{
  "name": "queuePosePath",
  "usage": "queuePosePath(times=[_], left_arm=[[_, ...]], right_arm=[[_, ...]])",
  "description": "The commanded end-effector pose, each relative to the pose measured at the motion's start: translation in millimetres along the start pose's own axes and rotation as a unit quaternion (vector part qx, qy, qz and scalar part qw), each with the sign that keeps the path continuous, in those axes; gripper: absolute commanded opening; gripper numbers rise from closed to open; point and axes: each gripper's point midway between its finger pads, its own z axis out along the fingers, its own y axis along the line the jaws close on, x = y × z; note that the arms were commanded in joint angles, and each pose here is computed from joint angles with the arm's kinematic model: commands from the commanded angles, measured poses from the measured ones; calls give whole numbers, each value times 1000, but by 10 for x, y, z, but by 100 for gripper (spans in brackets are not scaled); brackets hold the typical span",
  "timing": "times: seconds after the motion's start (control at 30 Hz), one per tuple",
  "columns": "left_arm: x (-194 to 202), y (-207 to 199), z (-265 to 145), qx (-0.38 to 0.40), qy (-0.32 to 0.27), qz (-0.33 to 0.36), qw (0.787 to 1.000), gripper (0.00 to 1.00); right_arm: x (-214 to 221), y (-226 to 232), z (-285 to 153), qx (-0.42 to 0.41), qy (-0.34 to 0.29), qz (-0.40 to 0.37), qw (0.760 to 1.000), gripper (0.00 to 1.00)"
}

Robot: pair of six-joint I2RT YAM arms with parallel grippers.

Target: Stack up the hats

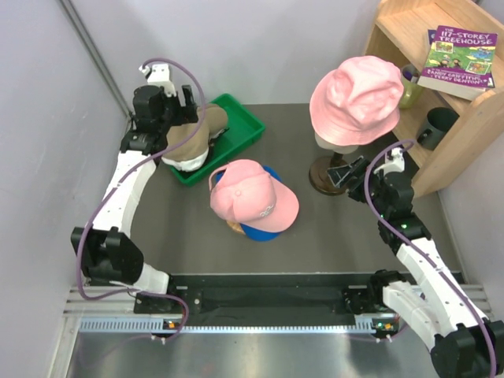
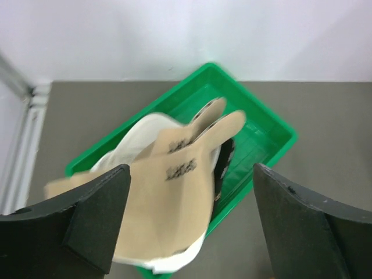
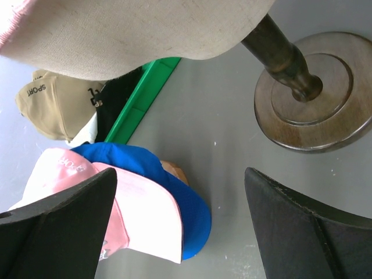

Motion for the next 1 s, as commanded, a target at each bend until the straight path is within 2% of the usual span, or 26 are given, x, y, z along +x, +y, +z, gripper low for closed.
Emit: queuePosePath(times=[0.0, 0.07, 0.2, 0.23, 0.3, 0.43, 0.7, 0.77, 0.8, 0.87, 0.9, 0.97], left_arm=[[132, 286, -278, -69, 22, 0, 997, 84], [303, 388, -276, -84, 43, -9, 995, 75], [421, 680, -217, -104, 61, -42, 992, 76], [406, 629, -196, -92, 55, -54, 993, 77], [325, 802, -158, -97, 35, -72, 992, 77], [465, 851, 49, -65, 52, -115, 990, 77], [509, 882, 228, -33, 43, -141, 988, 72], [524, 878, 266, -27, 42, -152, 987, 63], [529, 876, 266, -25, 39, -154, 987, 50], [422, 839, 259, -13, 20, -153, 988, 36], [368, 824, 255, -9, 14, -152, 988, 24], [320, 814, 263, -6, 10, -152, 988, 10]], right_arm=[[-64, 132, 7, -23, -13, -2, 1000, 90], [-43, 122, 18, -22, -8, 0, 1000, 90], [-32, 153, 29, -26, -2, -3, 1000, 90], [-41, 159, 28, -27, -4, -4, 1000, 90], [-31, 159, 25, -28, -2, -5, 1000, 90], [-24, 161, 13, -30, -3, -5, 1000, 90], [-47, 169, -6, -31, -8, -10, 999, 90], [-45, 166, 0, -31, -7, -10, 999, 90], [-41, 169, 4, -31, -6, -9, 999, 90], [-35, 153, 21, -27, -4, -8, 1000, 90], [-26, 152, 26, -27, -2, -7, 1000, 90], [-50, 183, 48, -35, -7, -7, 999, 90]])
